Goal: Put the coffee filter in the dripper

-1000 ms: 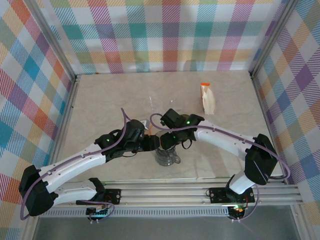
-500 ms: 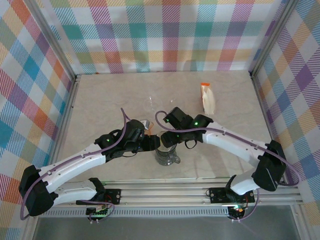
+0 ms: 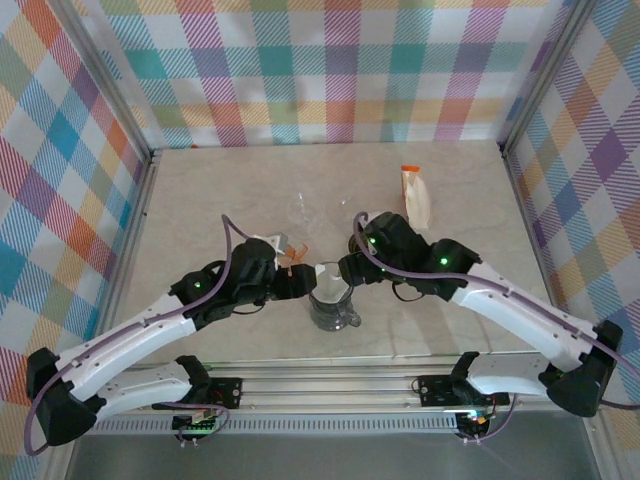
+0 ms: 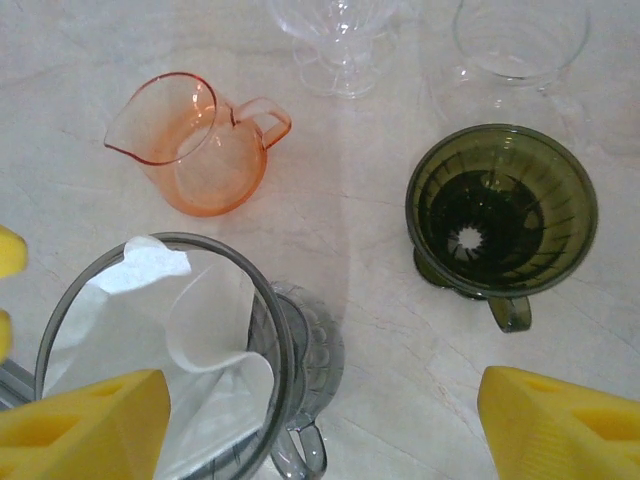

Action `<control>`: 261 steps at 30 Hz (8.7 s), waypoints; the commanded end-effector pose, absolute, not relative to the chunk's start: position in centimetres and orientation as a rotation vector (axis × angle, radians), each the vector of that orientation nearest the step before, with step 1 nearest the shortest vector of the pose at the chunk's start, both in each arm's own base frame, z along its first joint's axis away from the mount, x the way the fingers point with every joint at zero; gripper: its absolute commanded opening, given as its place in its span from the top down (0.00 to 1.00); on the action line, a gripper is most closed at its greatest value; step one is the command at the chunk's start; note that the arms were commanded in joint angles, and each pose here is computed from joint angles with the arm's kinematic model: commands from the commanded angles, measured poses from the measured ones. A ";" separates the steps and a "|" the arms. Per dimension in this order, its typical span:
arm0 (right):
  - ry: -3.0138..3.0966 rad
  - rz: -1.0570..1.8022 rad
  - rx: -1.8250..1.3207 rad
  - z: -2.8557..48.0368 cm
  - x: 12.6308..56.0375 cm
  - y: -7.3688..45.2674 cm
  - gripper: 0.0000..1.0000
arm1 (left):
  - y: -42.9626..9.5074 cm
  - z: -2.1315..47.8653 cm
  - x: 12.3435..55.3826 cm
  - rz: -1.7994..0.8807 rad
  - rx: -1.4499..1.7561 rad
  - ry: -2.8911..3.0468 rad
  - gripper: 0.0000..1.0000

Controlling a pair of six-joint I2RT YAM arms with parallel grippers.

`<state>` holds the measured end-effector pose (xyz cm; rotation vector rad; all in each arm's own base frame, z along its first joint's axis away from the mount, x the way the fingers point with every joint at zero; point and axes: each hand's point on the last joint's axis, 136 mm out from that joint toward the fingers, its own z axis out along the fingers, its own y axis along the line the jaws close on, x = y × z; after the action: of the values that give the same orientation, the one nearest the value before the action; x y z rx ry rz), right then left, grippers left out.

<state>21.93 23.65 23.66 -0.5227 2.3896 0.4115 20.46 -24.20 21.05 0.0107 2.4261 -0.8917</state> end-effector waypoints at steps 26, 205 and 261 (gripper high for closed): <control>2.394 0.480 -0.742 21.1 20.1 25.0 0.17 | -25.1 18.0 21.3 -0.783 0.072 2.529 0.34; 2.524 0.490 -1.014 21.4 20.4 29.2 0.53 | -23.6 20.6 22.7 -0.781 0.090 2.445 0.32; 2.582 0.196 -0.796 21.6 21.7 27.8 0.32 | -22.1 19.9 22.2 -0.774 -0.020 2.455 0.31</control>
<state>21.40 28.30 19.92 -0.8367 2.6337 0.2085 22.29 -22.08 19.77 -0.0135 2.4664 -0.7382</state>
